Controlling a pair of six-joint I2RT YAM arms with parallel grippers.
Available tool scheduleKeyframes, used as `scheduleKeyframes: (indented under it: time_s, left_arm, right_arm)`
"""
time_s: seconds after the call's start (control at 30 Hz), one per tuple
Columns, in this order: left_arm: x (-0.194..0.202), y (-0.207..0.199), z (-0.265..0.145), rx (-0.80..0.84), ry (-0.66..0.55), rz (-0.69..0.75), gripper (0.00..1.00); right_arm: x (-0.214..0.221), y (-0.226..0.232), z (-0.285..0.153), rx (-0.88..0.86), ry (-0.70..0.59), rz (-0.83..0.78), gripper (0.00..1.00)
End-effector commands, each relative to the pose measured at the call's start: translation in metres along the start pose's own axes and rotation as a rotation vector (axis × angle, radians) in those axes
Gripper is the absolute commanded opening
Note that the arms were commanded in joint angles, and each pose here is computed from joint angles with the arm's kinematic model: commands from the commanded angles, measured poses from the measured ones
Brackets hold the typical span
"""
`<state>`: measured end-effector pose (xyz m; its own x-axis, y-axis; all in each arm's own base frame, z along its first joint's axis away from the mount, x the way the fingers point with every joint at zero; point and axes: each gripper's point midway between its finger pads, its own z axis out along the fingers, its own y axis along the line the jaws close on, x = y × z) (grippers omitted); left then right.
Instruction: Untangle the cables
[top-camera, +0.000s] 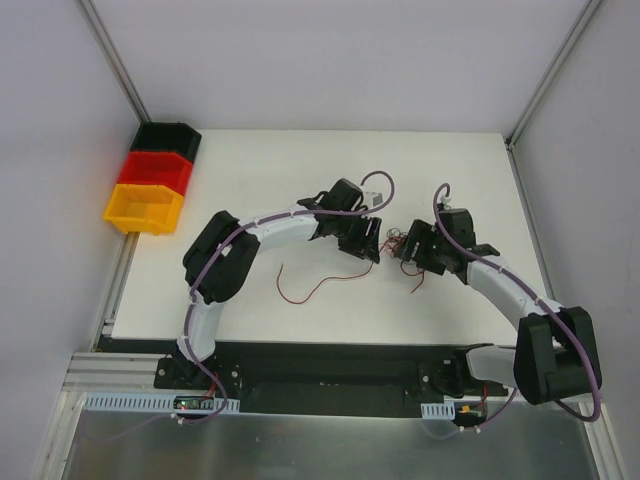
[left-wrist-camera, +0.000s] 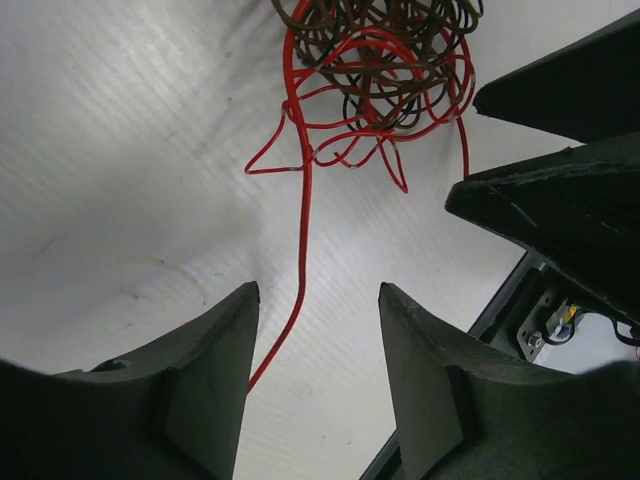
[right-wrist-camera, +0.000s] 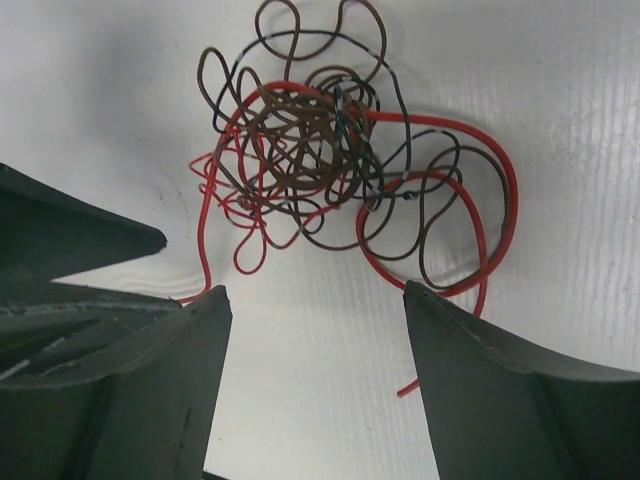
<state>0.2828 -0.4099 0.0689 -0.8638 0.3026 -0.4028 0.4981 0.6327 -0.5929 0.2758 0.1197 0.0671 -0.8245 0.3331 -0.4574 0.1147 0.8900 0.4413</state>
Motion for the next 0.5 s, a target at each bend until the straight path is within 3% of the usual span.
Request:
scheduleKeyframes:
  time_s: [0.0, 0.1, 0.27, 0.47]
  left_arm:
    - [-0.010, -0.026, 0.004, 0.112, -0.045, 0.006, 0.52]
    - [-0.006, -0.020, 0.012, 0.101, -0.033, -0.016, 0.54]
    - [0.000, -0.014, 0.028, 0.089, -0.002, -0.071, 0.41]
    - [0.006, -0.007, 0.044, 0.071, 0.016, -0.080, 0.33]
  right_arm:
    - [-0.017, 0.009, 0.010, -0.034, -0.042, -0.023, 0.72]
    - [-0.026, 0.011, 0.018, -0.025, -0.044, -0.042, 0.72]
    - [-0.033, 0.019, 0.028, -0.058, -0.048, -0.009, 0.68]
    - [-0.031, 0.021, 0.028, -0.072, -0.069, 0.045, 0.66]
